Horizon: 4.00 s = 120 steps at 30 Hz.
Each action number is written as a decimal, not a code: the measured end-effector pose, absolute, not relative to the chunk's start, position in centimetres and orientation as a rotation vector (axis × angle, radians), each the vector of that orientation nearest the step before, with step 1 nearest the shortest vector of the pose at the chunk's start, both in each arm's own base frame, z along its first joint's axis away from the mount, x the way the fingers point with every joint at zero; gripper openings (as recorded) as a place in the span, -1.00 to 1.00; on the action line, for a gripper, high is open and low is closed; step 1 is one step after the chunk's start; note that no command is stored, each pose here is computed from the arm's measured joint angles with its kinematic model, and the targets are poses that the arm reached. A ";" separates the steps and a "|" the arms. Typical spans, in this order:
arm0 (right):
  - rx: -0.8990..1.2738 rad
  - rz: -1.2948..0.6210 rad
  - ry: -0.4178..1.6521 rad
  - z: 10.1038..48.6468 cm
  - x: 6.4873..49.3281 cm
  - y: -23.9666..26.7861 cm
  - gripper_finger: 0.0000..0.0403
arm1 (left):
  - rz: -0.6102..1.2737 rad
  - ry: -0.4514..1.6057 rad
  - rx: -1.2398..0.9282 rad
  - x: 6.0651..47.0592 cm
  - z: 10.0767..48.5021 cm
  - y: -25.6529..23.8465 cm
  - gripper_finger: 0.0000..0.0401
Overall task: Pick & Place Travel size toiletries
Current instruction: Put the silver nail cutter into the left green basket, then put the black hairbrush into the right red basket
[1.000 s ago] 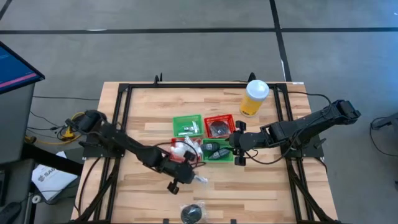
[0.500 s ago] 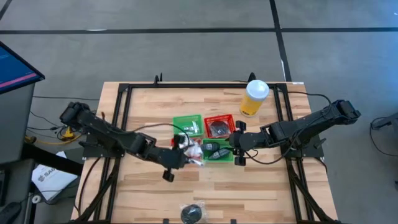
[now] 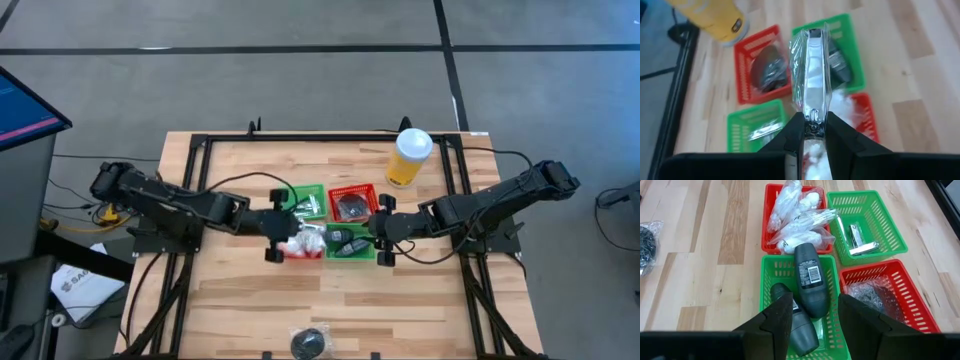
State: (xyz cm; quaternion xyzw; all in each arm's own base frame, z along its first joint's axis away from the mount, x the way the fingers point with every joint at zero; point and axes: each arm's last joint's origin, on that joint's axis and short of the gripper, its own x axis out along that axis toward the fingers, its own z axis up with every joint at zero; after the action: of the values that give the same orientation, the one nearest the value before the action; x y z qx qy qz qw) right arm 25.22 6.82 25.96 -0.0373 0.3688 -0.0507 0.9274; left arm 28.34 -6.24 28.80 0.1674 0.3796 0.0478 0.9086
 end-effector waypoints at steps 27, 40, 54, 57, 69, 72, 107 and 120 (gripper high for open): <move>-0.077 -0.104 0.756 26.0 25.2 6.8 -0.27 | 0.346 0.988 0.194 27.3 23.5 1.6 -0.76; -0.077 -0.104 0.756 26.0 25.2 6.8 -0.27 | 0.346 0.990 0.157 27.0 22.4 2.4 -0.75; -0.077 -0.104 0.756 26.0 25.2 6.8 -0.27 | 0.348 0.973 0.155 27.1 22.5 2.4 -0.55; -0.077 -0.104 0.756 26.0 25.2 6.8 -0.27 | 0.348 0.969 0.155 27.2 22.5 2.4 -0.47; -0.077 -0.104 0.756 26.0 25.2 6.8 -0.27 | 0.349 0.954 0.154 27.3 22.6 2.4 -0.36; -0.077 -0.104 0.756 26.0 25.2 6.8 -0.27 | 0.341 0.953 0.156 27.3 22.6 2.1 -0.37; -0.075 -0.104 0.752 26.0 25.2 6.8 -0.27 | -0.331 0.722 -0.226 25.9 20.2 -13.7 -0.37; -0.072 -0.103 0.743 26.1 25.3 6.9 -0.27 | -0.451 0.730 -0.275 27.6 15.9 -16.5 -0.37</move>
State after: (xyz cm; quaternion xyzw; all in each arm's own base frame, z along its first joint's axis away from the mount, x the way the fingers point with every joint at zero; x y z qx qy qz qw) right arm 25.32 6.85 26.05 -0.0353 0.3628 -0.0503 0.9298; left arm 27.56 -16.53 15.85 -0.1331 0.3530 -0.2178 0.9002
